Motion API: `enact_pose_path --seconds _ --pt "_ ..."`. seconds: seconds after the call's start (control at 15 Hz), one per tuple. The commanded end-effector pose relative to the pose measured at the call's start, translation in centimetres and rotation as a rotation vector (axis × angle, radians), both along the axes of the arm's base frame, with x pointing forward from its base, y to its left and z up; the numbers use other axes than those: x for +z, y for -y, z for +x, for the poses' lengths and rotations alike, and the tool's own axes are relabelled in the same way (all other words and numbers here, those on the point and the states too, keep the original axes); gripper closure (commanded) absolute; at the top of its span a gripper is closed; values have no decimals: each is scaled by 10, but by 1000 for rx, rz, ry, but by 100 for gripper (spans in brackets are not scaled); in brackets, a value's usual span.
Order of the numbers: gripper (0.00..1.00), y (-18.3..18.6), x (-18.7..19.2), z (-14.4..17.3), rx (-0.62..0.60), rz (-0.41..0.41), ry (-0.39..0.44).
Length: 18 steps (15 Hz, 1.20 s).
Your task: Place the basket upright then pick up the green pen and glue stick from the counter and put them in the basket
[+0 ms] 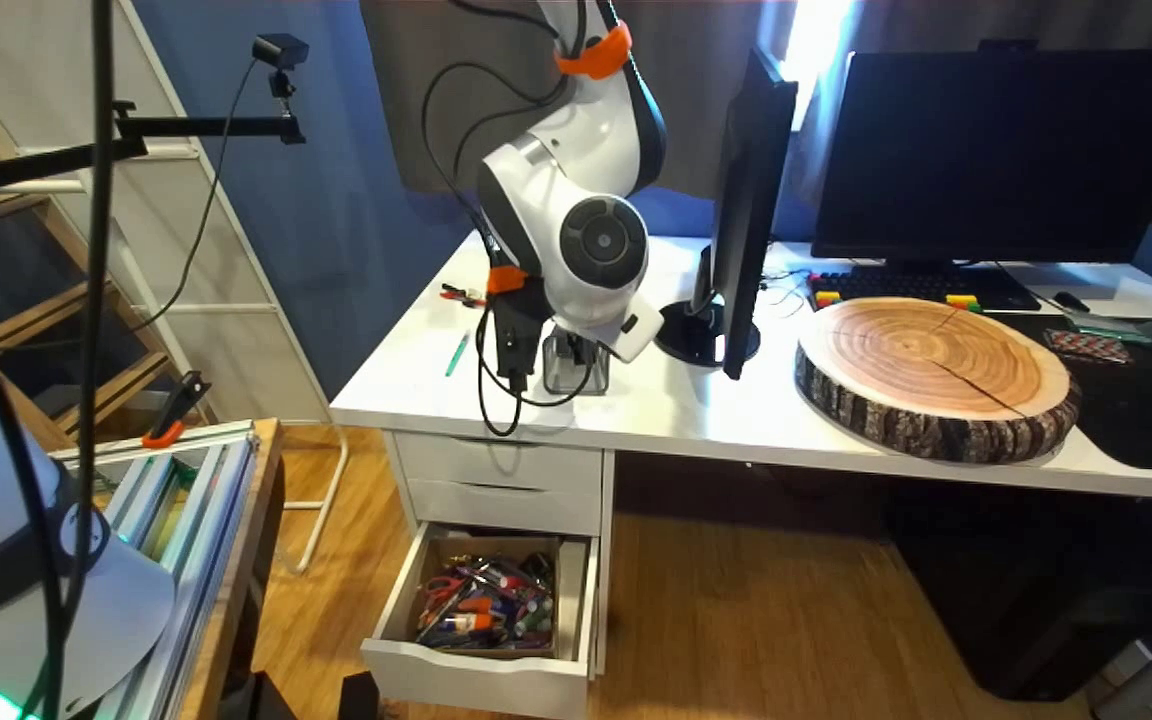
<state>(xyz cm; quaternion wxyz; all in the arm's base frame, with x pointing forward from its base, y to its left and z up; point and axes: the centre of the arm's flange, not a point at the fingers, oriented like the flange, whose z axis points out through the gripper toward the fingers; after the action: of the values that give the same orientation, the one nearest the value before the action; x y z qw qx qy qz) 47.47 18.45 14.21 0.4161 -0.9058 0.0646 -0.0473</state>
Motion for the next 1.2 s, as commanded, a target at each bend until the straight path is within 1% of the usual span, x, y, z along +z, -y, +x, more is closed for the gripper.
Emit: enact_pose_path --seconds 0.0,0.07,0.27,0.33,0.4,0.6,0.8,0.93,1.13 --pt "0 -6 -27 18 -56 75 -32" --pt "19 -7 -32 19 -61 85 -40" --pt "41 -6 -42 22 -82 116 -60" --pt "50 -6 -43 23 -84 118 -62" --pt "56 -6 -44 23 -85 120 -63" --pt "76 -6 -34 23 -87 116 -54" --pt "98 -10 -14 23 -62 116 -28" --pt "100 -15 3 21 -52 100 -15" --pt "98 -27 33 19 -12 74 16"
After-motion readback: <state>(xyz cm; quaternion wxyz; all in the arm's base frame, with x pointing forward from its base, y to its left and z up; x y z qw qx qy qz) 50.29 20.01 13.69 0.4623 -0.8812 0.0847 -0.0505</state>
